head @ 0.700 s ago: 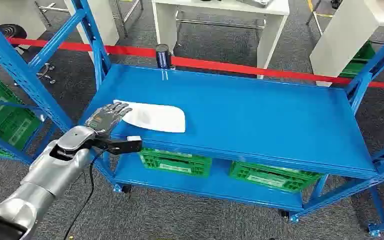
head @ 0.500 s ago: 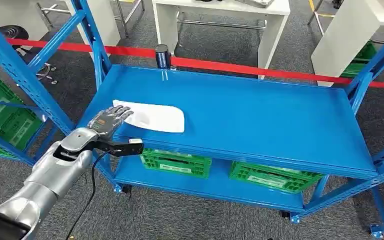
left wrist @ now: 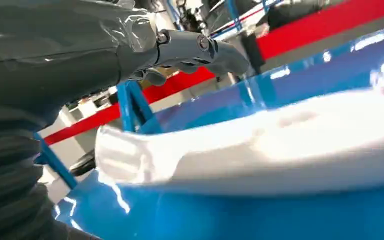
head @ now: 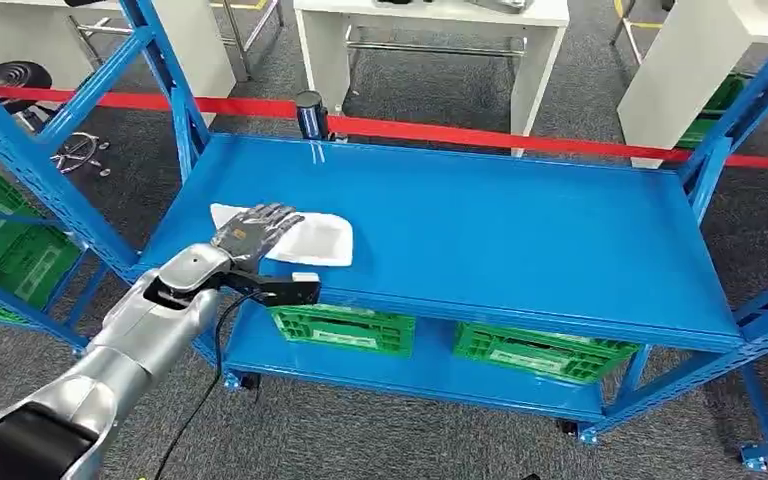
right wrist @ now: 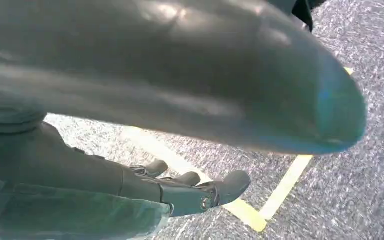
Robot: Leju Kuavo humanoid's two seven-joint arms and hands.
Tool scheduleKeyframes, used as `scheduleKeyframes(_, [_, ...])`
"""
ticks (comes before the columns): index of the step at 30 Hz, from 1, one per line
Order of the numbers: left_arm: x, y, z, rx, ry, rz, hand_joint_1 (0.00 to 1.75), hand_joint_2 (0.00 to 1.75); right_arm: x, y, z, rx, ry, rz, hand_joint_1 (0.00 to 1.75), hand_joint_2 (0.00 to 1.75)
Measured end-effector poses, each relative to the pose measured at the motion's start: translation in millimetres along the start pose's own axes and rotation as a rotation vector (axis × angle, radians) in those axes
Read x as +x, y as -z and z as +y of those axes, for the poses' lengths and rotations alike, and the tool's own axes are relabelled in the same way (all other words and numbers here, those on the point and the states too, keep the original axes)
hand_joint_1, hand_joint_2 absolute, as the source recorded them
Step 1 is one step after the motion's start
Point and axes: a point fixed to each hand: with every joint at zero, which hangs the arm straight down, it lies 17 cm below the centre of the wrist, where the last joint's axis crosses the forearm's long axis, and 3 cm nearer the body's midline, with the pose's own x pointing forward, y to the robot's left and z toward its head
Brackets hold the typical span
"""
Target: Take the parts from the cabinet and place them on the table.
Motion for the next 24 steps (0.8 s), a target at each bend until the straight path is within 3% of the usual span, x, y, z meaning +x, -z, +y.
scheduleKeyframes(12, [37.0, 15.1, 7.7, 0.002, 0.005, -0.073, 0.0, 1.75, -0.2, 0.2, 3.7, 0.007, 0.016, 0.005, 0.0, 0.0])
scheduleKeyframes(13, [41.7, 16.3, 8.1, 0.003, 0.006, -0.084, 0.09, 1.75, 0.3, 0.3, 3.5, 0.007, 0.017, 0.004, 0.0, 0.0])
scheduleKeyframes(14, [44.8, 17.4, 9.3, 0.005, 0.007, -0.092, 1.54, 1.75, 0.7, 0.3, 3.0, 0.006, 0.018, 0.003, 0.0, 0.0])
scheduleKeyframes(16, [48.8, 19.1, 11.4, 0.004, 0.007, -0.106, 1.75, 1.75, 1.3, 0.8, 3.1, 0.003, 0.017, 0.005, 0.0, 0.0])
scheduleKeyframes(24, [51.9, 18.1, -1.0, -0.011, -0.011, -0.127, 1.71, 1.75, 2.3, 1.8, 8.1, 0.006, 0.019, 0.005, 0.0, 0.0])
